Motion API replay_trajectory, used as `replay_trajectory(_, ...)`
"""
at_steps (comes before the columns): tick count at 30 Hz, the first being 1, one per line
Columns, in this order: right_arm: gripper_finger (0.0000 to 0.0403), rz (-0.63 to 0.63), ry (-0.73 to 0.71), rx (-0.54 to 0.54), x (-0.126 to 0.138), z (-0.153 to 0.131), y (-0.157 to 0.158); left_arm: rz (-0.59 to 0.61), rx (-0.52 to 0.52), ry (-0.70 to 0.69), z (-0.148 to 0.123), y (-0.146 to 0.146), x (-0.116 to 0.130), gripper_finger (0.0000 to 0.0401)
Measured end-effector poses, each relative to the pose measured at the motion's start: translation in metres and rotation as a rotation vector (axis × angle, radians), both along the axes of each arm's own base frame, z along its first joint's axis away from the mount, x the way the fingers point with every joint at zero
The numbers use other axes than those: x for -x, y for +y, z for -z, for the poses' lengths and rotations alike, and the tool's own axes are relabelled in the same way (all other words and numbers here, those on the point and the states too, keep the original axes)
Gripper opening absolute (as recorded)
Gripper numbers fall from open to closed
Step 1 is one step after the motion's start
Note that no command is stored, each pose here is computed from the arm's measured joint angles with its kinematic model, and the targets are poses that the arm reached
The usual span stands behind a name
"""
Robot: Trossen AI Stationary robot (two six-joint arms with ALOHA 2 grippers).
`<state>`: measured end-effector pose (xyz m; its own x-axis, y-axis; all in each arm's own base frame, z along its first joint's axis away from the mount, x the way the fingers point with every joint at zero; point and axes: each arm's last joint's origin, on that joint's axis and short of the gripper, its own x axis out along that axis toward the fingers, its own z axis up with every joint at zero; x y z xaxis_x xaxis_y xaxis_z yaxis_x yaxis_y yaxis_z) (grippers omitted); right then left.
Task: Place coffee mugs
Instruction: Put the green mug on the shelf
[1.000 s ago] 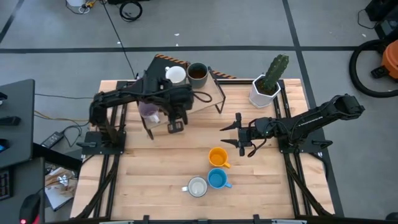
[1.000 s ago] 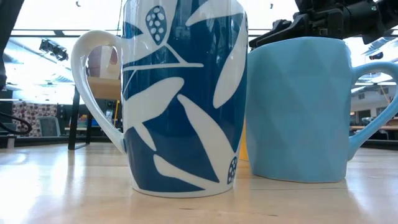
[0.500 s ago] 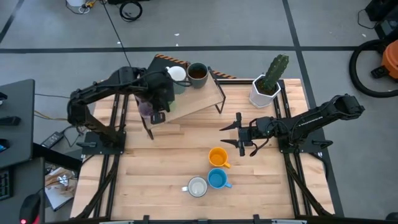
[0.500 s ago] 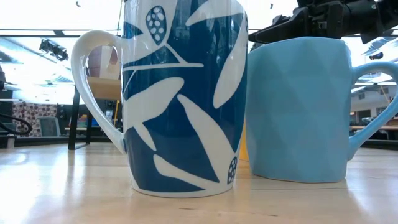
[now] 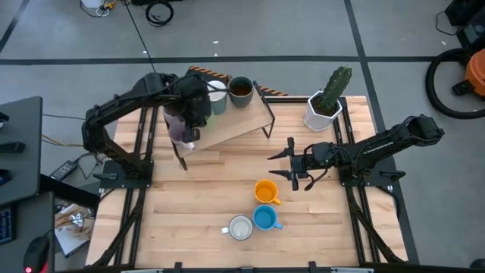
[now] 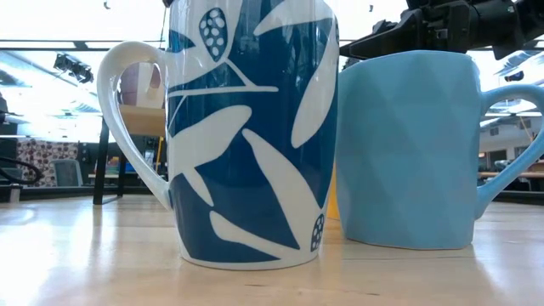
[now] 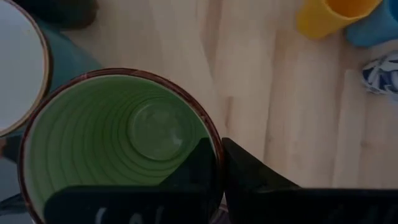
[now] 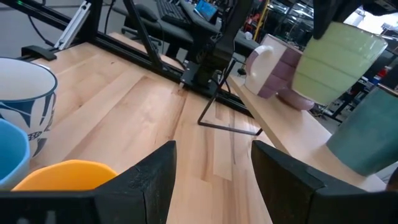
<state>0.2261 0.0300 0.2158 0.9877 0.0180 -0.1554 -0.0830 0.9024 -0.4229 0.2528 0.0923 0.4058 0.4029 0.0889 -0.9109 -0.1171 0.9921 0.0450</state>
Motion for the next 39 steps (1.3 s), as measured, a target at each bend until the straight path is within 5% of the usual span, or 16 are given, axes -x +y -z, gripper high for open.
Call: replay_trajectory(39,0.0214,-0.025,-0.011,-0.009,0.000,-0.001,0.001,-0.108,-0.039,0.050,0.001,0.030,0.016,0.0024)
